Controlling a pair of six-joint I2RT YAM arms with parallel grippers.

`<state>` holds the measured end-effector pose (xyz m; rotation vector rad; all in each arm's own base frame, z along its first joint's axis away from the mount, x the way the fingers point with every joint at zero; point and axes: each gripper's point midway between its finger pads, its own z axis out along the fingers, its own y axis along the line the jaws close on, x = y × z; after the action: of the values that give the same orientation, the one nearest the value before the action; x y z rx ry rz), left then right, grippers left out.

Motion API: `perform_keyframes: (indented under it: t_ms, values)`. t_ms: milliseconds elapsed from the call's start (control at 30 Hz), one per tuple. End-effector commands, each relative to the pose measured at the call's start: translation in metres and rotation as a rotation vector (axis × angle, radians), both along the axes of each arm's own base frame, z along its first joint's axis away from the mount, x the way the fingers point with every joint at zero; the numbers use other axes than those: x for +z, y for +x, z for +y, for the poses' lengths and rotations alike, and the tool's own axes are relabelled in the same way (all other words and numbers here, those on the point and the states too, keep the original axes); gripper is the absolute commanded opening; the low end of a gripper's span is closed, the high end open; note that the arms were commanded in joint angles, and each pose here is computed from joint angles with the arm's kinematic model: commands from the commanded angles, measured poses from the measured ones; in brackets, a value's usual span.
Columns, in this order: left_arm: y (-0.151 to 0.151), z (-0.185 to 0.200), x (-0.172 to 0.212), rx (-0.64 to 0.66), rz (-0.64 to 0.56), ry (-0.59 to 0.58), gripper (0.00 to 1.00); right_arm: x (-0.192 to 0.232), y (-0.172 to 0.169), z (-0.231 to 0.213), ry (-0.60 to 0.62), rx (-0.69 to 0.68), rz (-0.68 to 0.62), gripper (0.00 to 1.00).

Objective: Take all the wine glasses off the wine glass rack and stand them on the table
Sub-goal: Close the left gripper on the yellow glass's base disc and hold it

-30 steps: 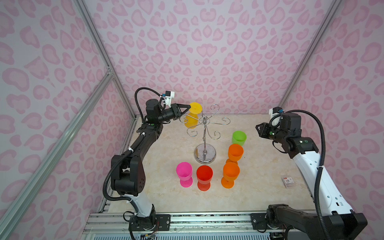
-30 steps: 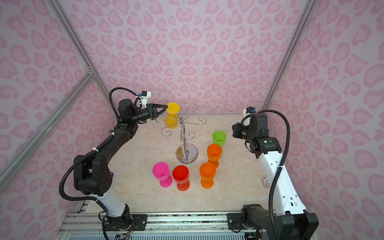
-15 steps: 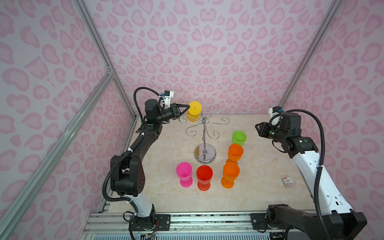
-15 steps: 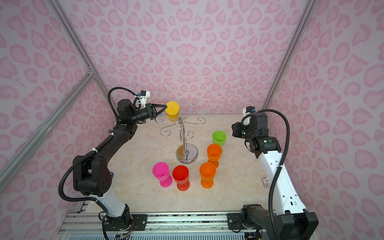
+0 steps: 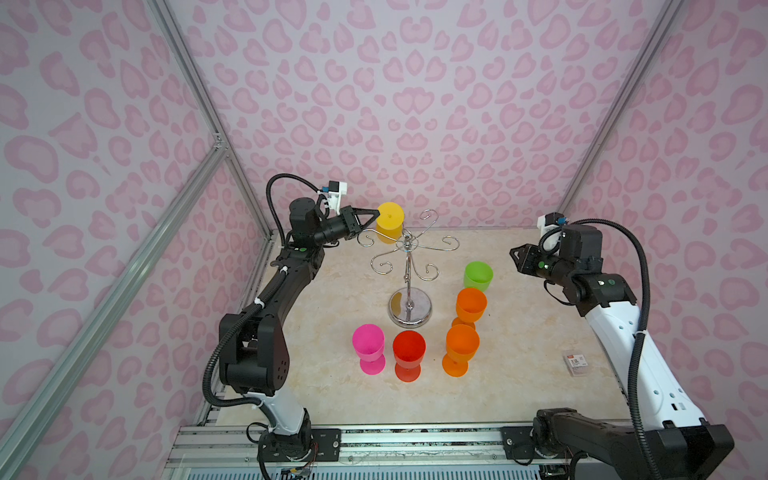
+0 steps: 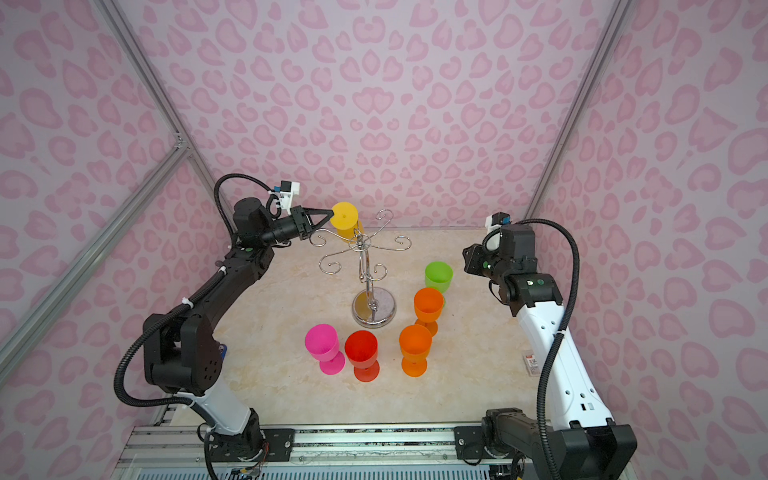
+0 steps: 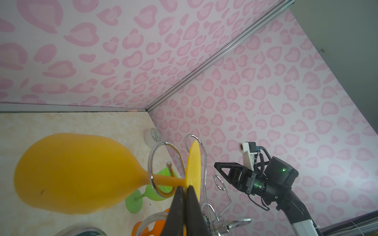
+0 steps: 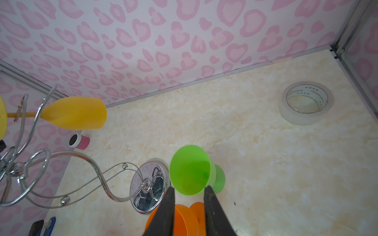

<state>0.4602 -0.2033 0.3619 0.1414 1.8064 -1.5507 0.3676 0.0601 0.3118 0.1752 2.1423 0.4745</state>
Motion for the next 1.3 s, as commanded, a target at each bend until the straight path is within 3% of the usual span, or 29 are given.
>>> perform_keyframes:
  t_ms: [0, 300, 667, 1000, 1267]
  values:
    - [-0.003, 0.002, 0.001, 0.003, 0.008, 0.01, 0.03, 0.005, 0.004, 0.002, 0.006, 0.008, -0.026, 0.26]
    - [-0.004, 0.0, -0.002, -0.014, 0.005, 0.022, 0.14, 0.002, 0.003, 0.001, 0.002, 0.007, -0.022, 0.26]
    - [0.001, 0.003, -0.011, -0.036, 0.008, 0.036, 0.19, 0.002, 0.002, 0.0, -0.002, 0.003, -0.019, 0.26]
    - [-0.003, 0.014, -0.005, -0.011, -0.008, 0.045, 0.3, -0.001, 0.002, 0.0, 0.001, 0.005, -0.016, 0.26]
    - [-0.002, 0.018, 0.001, -0.015, -0.036, 0.069, 0.31, -0.002, 0.002, -0.001, 0.0, 0.006, -0.013, 0.26]
